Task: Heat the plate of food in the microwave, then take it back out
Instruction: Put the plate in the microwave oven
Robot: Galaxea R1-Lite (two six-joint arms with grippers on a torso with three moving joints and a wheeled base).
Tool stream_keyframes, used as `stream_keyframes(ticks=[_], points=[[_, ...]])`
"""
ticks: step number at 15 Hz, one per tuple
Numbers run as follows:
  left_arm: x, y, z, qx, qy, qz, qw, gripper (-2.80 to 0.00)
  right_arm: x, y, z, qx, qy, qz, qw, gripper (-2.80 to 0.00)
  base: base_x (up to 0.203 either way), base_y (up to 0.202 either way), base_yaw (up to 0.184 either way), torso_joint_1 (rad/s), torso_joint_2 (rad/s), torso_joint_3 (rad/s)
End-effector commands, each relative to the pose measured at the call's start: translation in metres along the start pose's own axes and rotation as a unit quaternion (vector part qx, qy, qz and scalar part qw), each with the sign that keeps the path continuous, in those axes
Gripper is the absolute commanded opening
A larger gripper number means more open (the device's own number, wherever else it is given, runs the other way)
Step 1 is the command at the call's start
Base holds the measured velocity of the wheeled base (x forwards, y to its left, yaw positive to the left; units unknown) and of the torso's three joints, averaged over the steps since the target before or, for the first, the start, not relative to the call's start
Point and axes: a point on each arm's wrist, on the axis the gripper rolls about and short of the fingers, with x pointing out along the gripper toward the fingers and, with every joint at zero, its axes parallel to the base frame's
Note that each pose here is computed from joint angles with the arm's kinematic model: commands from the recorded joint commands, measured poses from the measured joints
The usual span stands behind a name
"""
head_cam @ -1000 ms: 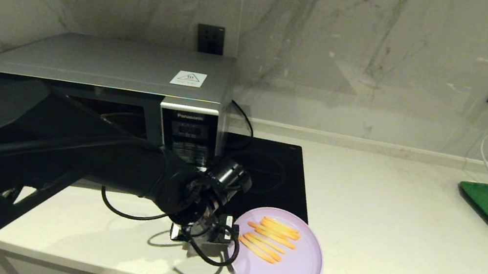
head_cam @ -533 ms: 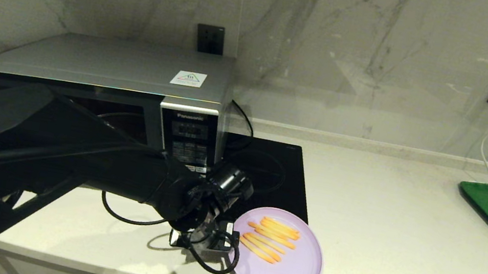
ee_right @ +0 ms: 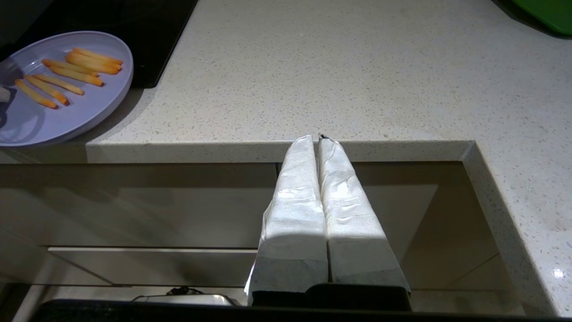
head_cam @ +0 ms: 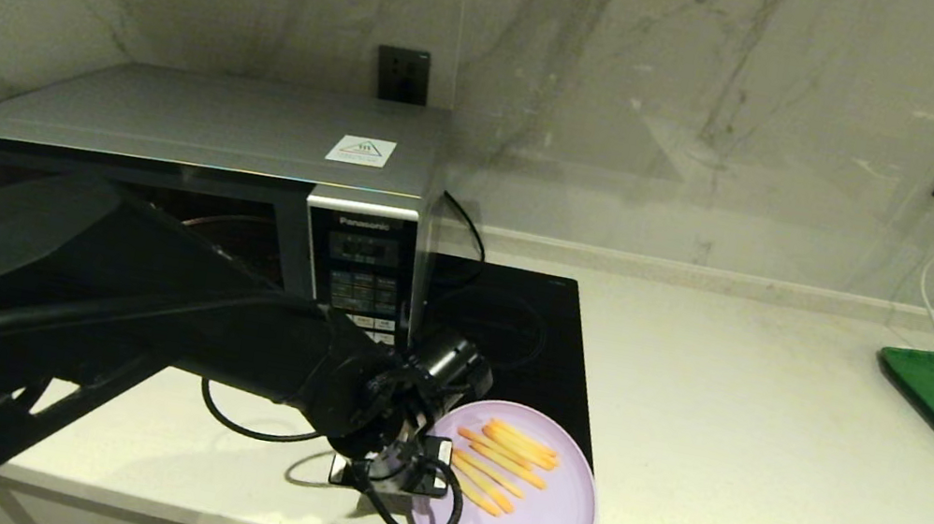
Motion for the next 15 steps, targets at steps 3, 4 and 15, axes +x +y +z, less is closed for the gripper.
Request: stream_keyframes(ticks=[3,4,15], points=[[-0.001,-0.003,-0.005,0.005,0.004,-0.001,1.0000,-2.80,0.000,0.000,0.000,0.000,0.001,0.000,1.000,-2.80,0.000,0.000,0.000,0.000,0.00,0.000],[-0.003,-0.003,-0.006,0.005,0.004,-0.001,1.0000,-2.80,0.000,0.000,0.000,0.000,0.001,0.000,1.000,-2.80,0.000,0.000,0.000,0.000,0.00,0.000],[-0.054,0.011,-0.001,-0.027,0.031,-0.110,0.9931,-2.80,0.000,0.000,0.000,0.000,0.001,0.000,1.000,-2.80,0.000,0.000,0.000,0.000,0.00,0.000]])
